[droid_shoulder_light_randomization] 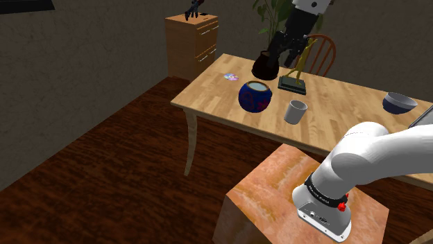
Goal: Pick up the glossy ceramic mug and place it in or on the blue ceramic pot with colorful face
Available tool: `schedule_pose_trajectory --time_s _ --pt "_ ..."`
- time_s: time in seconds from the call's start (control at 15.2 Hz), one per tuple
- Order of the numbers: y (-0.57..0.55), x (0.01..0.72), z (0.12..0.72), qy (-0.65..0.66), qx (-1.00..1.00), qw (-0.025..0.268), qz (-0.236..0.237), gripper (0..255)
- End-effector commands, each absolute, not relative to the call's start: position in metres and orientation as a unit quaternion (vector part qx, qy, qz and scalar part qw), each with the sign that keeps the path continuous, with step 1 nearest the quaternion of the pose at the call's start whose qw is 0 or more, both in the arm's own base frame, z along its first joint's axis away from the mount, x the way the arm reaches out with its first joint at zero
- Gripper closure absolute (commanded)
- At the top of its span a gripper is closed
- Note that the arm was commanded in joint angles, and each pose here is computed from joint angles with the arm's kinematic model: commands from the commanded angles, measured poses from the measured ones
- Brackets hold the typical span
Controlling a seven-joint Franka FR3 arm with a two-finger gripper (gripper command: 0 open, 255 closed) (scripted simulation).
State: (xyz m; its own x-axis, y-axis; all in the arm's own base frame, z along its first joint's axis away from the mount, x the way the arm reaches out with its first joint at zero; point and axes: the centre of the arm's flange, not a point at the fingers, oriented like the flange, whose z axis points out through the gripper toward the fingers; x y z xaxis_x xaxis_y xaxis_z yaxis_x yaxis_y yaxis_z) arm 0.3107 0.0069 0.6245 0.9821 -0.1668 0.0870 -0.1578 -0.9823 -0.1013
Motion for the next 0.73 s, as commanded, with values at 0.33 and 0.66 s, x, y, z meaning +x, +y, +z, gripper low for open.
schedule_pose_trajectory --time_s 0.33,0.66 --pt "-0.035 0.307 0.578 0.082 -0.995 0.033 -0.042 0" --pt "-0.078 0.303 0.532 0.083 -0.996 0.02 -0.036 0"
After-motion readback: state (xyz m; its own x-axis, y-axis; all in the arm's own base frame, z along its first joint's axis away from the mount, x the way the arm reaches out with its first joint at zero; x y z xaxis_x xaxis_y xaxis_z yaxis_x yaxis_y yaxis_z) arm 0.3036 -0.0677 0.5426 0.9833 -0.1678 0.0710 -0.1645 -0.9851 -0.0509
